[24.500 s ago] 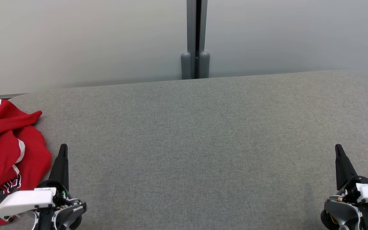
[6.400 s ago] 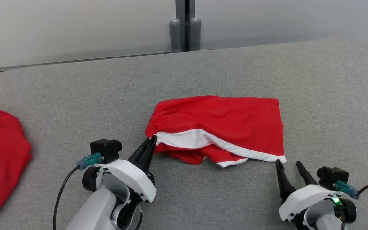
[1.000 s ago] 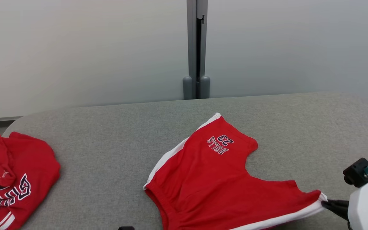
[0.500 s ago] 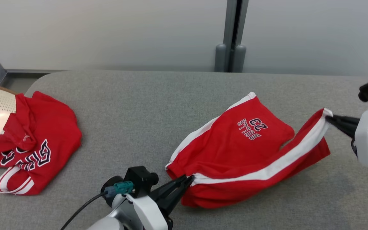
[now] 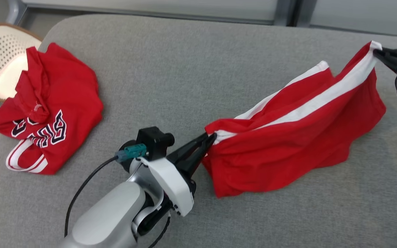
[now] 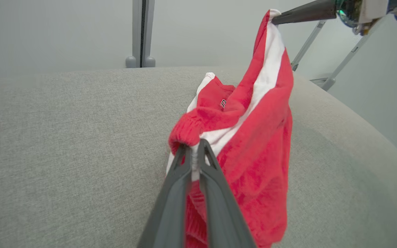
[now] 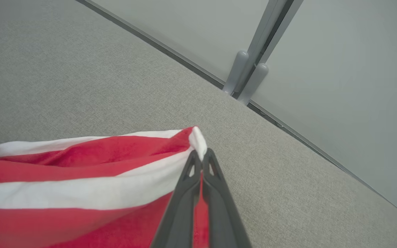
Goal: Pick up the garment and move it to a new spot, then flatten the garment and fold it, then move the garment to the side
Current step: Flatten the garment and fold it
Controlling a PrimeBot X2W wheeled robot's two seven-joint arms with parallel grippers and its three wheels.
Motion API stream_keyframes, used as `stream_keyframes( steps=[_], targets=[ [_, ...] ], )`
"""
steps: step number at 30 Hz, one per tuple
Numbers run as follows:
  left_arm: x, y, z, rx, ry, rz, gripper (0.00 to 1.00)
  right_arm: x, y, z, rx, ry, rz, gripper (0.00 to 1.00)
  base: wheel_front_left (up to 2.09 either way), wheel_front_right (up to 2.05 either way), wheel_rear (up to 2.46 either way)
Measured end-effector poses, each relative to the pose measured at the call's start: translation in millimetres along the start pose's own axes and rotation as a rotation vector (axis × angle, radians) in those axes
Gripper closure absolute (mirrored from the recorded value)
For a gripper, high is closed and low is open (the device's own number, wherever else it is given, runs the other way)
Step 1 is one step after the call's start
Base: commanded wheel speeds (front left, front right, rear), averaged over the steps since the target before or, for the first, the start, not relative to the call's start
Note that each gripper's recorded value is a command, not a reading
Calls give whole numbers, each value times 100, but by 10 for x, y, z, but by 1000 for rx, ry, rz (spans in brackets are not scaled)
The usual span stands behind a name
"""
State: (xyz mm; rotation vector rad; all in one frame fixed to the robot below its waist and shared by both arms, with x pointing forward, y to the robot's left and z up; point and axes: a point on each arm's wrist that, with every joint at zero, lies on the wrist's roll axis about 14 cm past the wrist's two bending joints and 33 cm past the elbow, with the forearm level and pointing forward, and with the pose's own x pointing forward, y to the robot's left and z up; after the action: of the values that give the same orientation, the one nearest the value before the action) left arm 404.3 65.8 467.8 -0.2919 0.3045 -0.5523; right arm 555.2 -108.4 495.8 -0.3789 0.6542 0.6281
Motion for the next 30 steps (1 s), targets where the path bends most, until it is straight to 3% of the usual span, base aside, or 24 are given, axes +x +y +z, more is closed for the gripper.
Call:
stream_keyframes(
  steps=[12,24,25,26,27,28,30],
  targets=[
    [185,362,-174,-27,19,77,100,737,22,-119,-8,72,32,100,0,0,0],
    [236,474,-326,-25,45,88,100,1061,54,-233,-24,84,43,100,0,0,0],
    [236,478,-337,-27,48,89,100,1083,58,-212,-17,67,44,63,0,0,0],
    [240,487,-344,-25,52,89,75,1105,56,-206,-7,62,43,0,0,0,0],
    [245,492,-348,-28,54,89,30,1124,53,-231,1,71,41,0,0,0,0],
    [243,498,-362,-33,59,92,0,1137,60,-280,-1,88,40,0,0,0,0],
    [232,512,-393,-36,69,97,0,1139,57,-319,-8,98,35,0,0,0,0]
  ],
)
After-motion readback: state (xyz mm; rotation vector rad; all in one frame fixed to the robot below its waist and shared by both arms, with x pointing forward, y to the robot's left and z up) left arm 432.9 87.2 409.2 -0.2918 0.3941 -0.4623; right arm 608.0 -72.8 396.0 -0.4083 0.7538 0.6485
